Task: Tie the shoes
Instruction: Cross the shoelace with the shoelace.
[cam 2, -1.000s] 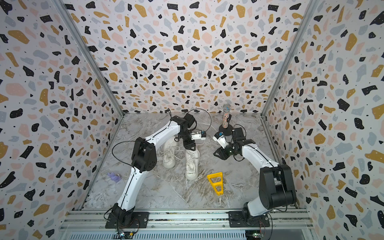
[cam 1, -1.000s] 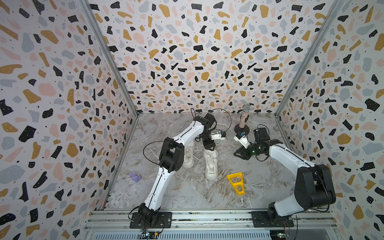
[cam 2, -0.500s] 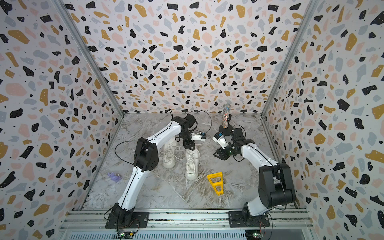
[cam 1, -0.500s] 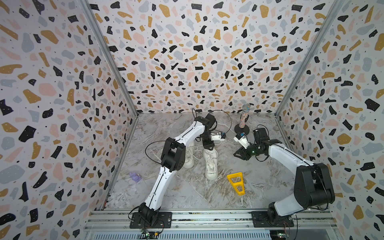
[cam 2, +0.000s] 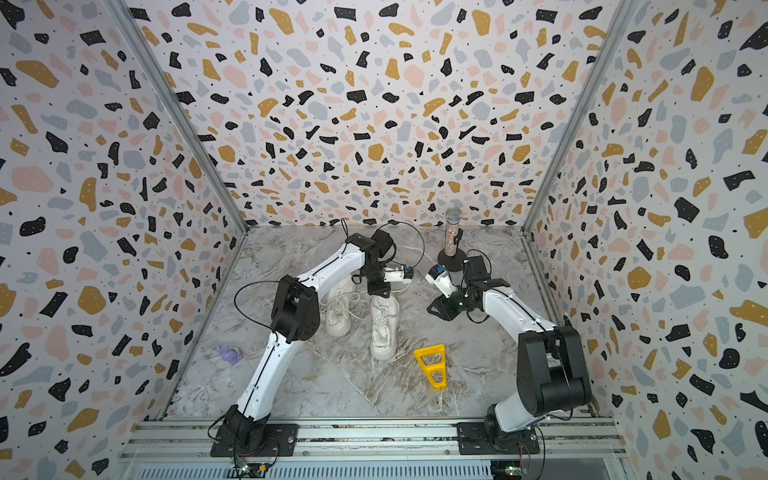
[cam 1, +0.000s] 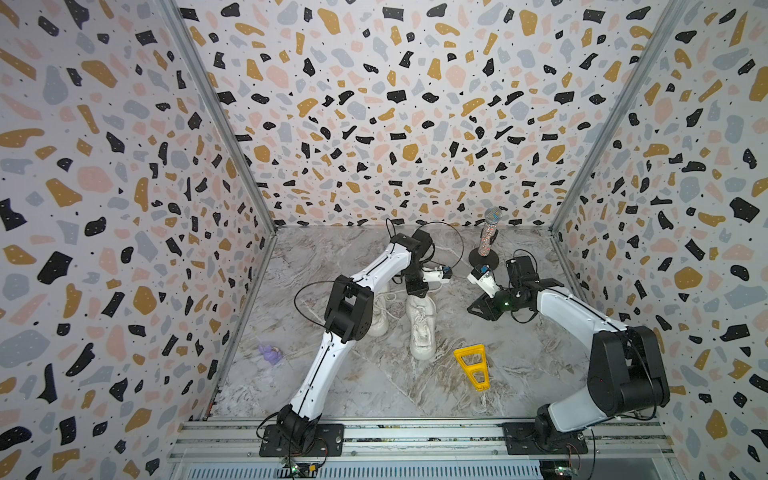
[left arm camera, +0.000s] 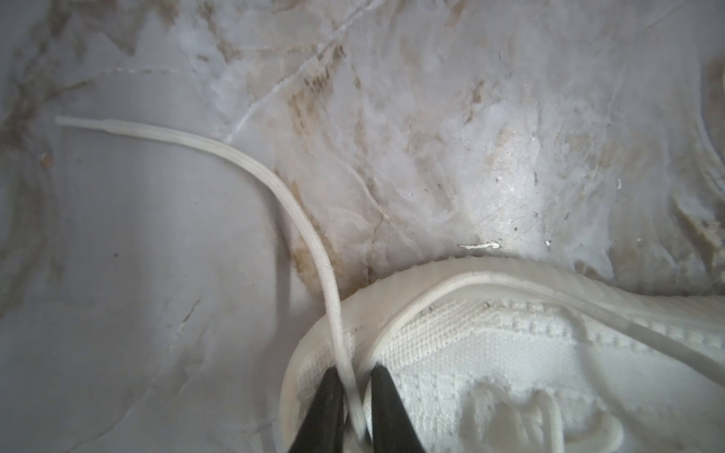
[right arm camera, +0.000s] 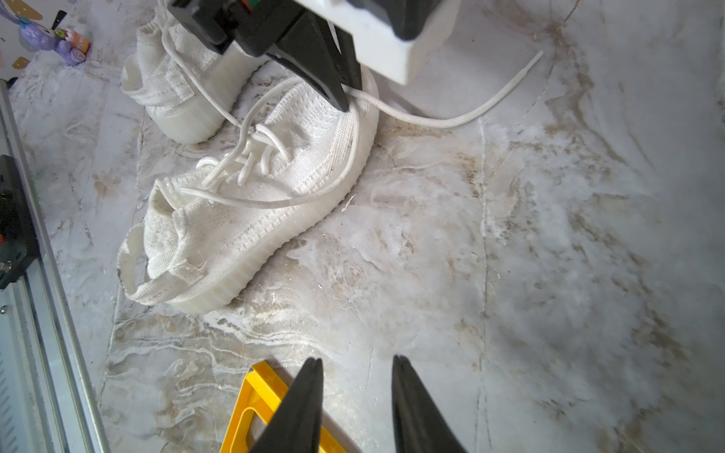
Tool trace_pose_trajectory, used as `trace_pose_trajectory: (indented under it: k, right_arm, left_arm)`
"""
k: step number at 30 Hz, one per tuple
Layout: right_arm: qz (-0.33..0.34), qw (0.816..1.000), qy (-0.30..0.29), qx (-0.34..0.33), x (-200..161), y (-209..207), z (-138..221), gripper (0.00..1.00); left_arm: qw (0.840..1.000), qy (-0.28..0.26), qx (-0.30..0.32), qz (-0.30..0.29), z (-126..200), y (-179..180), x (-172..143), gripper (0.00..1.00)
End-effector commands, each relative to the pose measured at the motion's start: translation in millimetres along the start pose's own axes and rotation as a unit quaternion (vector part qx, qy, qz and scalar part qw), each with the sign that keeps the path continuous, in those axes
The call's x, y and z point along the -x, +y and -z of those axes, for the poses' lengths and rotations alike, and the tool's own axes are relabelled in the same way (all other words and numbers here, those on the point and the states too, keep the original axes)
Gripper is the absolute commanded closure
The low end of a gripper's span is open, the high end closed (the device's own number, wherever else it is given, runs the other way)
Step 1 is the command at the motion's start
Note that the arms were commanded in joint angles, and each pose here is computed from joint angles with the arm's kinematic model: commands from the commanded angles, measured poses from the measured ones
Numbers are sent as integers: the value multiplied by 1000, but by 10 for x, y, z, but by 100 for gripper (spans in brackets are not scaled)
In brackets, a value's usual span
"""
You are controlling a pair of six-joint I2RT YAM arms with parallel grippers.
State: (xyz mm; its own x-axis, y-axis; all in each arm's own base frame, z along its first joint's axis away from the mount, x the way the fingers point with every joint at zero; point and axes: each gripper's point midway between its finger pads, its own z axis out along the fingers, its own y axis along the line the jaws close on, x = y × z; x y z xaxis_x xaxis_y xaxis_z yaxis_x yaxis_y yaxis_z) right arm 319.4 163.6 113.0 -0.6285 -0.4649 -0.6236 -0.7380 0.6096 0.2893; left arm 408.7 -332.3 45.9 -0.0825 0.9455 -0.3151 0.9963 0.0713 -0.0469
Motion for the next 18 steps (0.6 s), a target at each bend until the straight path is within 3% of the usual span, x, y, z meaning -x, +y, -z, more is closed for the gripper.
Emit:
trace_pose_trajectory:
  k: [1,3,18]
  right_arm:
    - [6,1000,-4,-2,81,-3,62,66]
    - [6,1000,-4,-4,86,-7,70,66]
    - [8,1000,-23,7,182,77,148,66]
  left_arm:
    - [1000,-4,-15,8,23,-95,38,94]
    - [1000,-11,-13,15,88,-99,74,100]
    - [996,-48,-2,76,654,-266,168,100]
